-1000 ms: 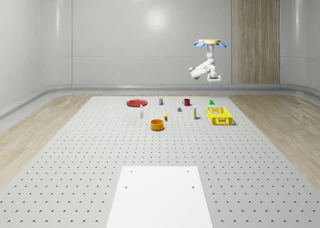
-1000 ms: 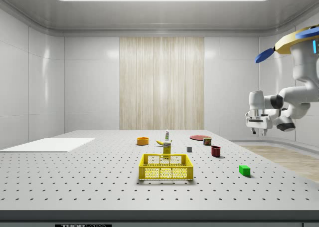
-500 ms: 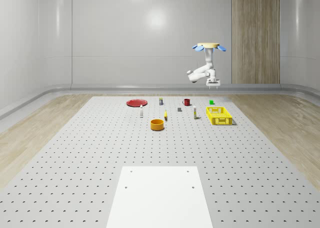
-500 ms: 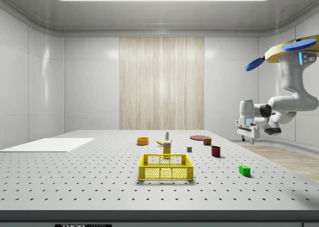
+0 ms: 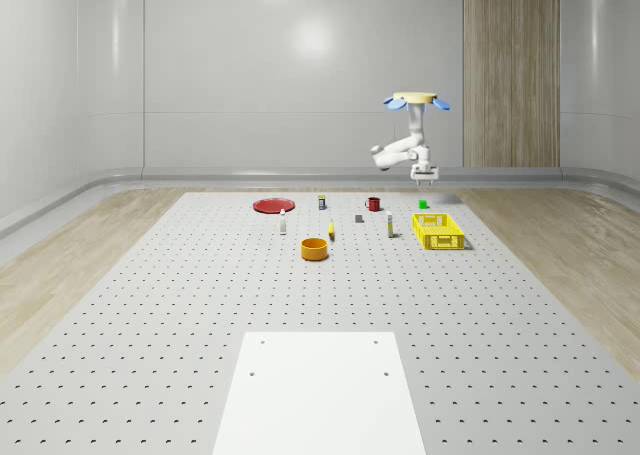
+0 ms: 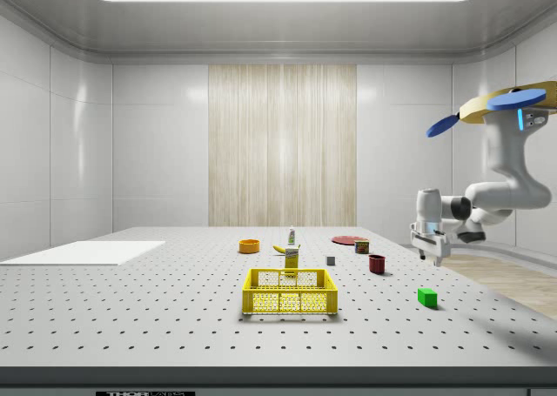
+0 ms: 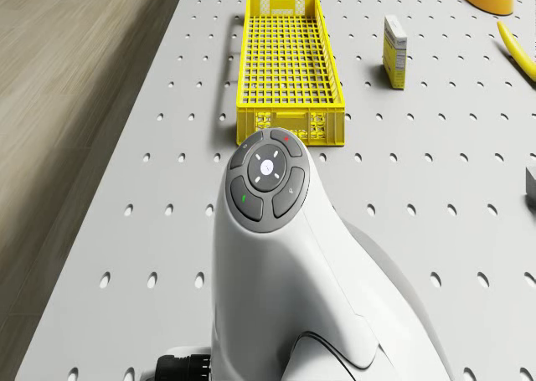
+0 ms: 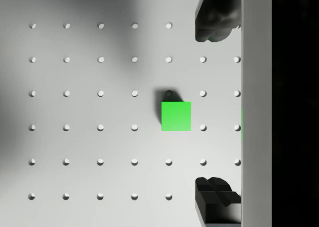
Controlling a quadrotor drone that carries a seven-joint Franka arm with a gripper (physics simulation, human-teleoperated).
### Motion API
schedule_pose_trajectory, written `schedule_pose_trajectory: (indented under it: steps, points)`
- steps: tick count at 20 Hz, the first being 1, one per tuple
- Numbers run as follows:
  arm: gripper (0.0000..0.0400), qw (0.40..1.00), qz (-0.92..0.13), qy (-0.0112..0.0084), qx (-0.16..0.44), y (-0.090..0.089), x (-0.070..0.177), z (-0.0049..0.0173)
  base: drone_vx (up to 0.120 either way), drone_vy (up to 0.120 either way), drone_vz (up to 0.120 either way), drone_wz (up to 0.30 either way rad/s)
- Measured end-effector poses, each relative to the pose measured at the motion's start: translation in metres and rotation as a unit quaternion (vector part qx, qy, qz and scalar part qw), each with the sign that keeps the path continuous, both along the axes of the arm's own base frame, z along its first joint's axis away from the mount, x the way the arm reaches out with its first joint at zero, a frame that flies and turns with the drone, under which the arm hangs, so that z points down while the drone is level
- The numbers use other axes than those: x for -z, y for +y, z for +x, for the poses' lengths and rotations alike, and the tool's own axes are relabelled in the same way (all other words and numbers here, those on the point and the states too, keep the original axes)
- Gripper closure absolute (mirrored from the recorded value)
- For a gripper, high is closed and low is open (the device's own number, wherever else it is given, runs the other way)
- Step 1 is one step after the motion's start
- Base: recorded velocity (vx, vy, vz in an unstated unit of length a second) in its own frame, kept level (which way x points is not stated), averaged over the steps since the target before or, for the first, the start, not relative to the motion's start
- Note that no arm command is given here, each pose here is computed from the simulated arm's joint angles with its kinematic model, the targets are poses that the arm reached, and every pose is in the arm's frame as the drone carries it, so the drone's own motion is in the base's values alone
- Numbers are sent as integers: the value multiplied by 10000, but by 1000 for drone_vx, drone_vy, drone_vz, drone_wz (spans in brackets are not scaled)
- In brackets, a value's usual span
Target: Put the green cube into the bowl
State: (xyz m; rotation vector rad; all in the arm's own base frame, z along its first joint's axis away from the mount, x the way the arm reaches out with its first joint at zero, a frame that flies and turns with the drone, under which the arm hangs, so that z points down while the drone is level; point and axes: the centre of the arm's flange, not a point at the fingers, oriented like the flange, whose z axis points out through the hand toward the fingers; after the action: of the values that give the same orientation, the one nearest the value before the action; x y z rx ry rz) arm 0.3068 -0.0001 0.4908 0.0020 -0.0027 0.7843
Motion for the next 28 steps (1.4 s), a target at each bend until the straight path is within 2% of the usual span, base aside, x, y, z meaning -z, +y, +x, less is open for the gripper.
schedule_pose_trajectory:
  steps: [17, 28]
  points:
    - [0, 10000, -7, 1, -1, -1, -7, 0, 0, 0, -118, 0]
    - [0, 10000, -7, 0, -3, 45, -270, 0, 0, 0, 0, 0]
